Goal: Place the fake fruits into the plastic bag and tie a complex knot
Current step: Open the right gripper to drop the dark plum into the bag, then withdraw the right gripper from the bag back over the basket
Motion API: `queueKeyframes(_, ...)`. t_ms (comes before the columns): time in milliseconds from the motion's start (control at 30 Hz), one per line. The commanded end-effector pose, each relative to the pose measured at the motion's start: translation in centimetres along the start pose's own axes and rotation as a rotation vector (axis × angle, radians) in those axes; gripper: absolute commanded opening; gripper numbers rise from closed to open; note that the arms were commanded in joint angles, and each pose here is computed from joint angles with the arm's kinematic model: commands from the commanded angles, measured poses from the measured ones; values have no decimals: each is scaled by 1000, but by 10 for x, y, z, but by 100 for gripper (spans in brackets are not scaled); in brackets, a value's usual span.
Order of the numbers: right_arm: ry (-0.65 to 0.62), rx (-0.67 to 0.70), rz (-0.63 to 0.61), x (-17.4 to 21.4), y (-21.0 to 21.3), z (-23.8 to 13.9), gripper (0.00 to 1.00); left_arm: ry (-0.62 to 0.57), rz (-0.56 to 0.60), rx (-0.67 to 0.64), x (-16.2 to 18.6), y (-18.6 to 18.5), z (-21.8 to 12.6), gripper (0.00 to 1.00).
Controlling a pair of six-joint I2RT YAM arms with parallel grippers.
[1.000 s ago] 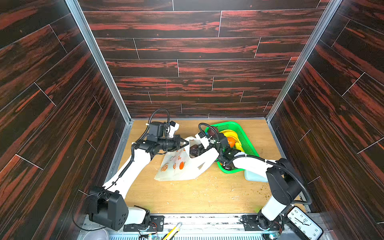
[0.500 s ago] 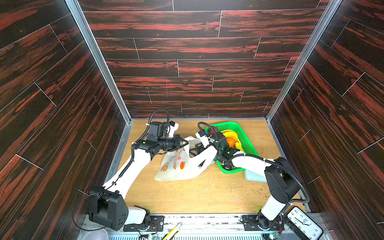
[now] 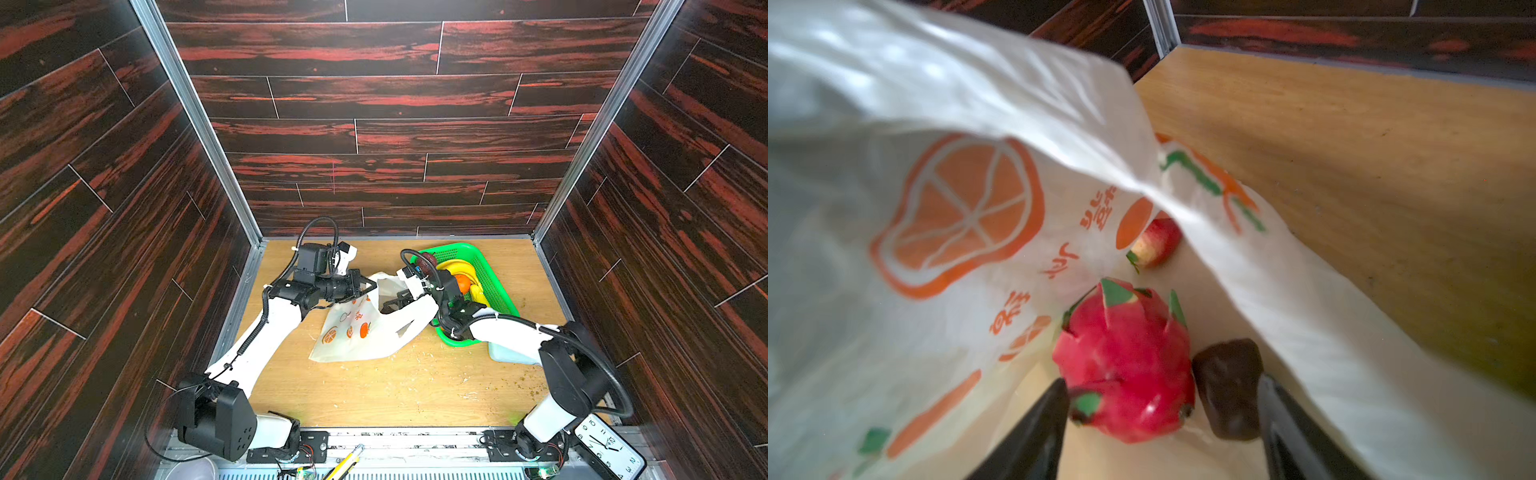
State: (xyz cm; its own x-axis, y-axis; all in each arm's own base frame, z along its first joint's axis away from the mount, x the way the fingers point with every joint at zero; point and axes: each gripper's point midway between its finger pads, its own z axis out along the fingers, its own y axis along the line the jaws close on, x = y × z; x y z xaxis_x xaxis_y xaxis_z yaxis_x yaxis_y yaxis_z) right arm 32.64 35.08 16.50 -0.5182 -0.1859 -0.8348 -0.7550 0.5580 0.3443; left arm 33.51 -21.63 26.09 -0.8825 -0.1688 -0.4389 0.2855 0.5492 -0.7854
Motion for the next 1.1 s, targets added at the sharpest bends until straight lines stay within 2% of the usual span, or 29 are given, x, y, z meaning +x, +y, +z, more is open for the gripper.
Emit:
queueKeyframes(0, -5, 31, -9, 1, 1, -13, 66, -14, 16, 4, 1, -4, -6, 0)
queueKeyframes(67, 8, 51, -11, 8, -2, -17, 66, -13, 17, 7, 2, -5, -7, 0)
queueKeyframes(233, 33, 120, -6, 23, -15, -24, 56, -16, 20, 11, 2, -7, -9, 0)
queueKeyframes(567, 68, 250, 42, 36, -44, -40, 30, -24, 29, 16, 2, -12, -13, 0)
queueKeyframes(800, 82, 293, 74, 45, -57, -57, 26, -35, 31, 8, 2, -12, -16, 0)
queueKeyframes(1067, 67, 243, 57, 50, -38, -81, 25, -38, 29, -15, 1, -7, -15, 0)
